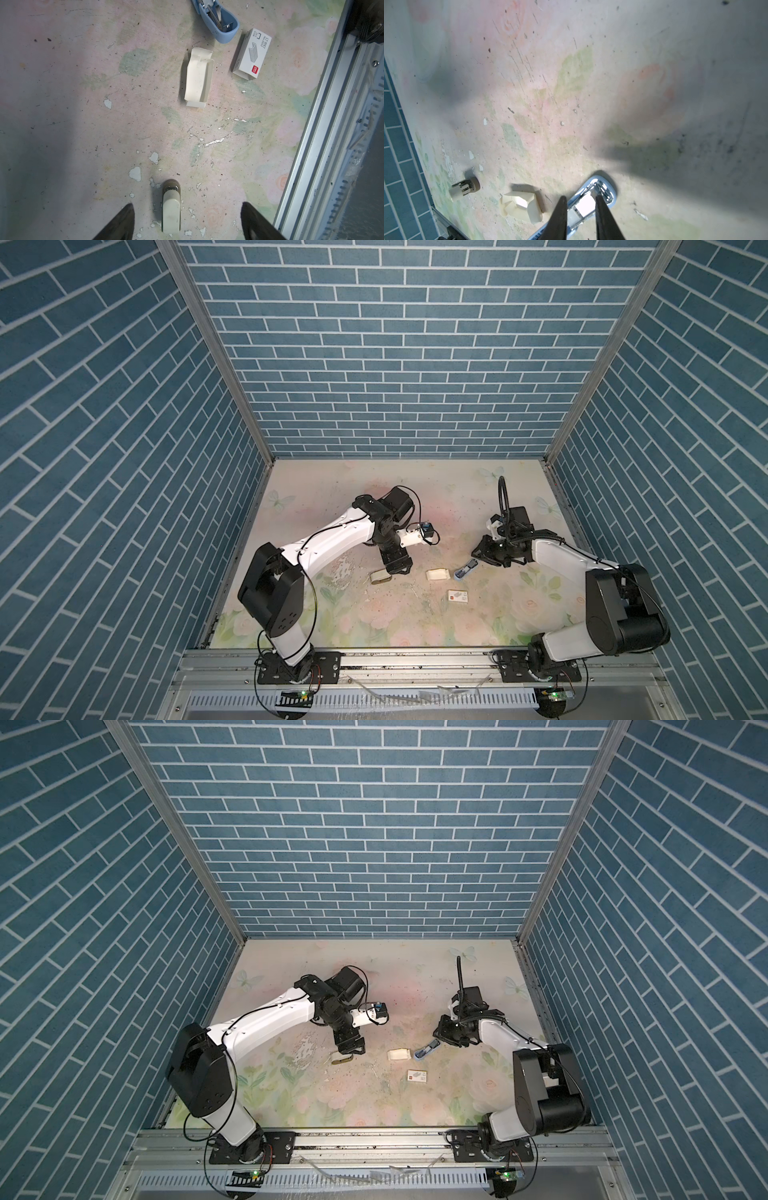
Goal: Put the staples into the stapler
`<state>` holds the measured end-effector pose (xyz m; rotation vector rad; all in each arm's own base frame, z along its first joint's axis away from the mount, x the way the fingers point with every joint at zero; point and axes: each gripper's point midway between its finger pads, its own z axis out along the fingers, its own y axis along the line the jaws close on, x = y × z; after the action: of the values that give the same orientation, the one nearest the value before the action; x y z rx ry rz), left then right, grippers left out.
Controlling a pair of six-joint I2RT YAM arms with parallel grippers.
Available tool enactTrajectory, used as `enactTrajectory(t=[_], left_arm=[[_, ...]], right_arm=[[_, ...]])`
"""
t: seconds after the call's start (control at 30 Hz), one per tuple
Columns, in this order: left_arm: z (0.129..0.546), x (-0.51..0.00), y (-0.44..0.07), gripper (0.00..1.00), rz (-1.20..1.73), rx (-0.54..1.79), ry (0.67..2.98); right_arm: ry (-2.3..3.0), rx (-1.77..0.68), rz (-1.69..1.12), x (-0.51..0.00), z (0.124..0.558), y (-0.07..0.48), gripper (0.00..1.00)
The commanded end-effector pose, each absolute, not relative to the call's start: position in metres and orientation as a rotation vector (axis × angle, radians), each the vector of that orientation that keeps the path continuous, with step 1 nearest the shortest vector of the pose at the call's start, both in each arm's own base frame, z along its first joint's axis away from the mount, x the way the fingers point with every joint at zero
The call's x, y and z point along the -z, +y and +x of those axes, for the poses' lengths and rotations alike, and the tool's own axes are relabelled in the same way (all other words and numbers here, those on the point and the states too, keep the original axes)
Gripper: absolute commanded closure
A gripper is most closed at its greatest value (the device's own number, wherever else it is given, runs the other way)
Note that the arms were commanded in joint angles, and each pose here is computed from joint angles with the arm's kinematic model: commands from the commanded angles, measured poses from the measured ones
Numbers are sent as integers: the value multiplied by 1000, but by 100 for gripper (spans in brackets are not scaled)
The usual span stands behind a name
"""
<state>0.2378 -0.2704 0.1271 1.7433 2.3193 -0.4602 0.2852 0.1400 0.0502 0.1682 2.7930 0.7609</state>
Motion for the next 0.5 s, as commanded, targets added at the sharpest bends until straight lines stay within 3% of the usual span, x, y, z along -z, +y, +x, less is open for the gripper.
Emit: enactTrajectory(t=[0.0, 0.47], left_arm=[[231, -127, -270, 18, 1750, 485, 2334], [236, -128, -285, 18, 1758, 561, 2322]], right_arm=[[2828, -723, 140, -42, 282, 136, 75], [2839, -740, 180, -31, 267, 134, 80]])
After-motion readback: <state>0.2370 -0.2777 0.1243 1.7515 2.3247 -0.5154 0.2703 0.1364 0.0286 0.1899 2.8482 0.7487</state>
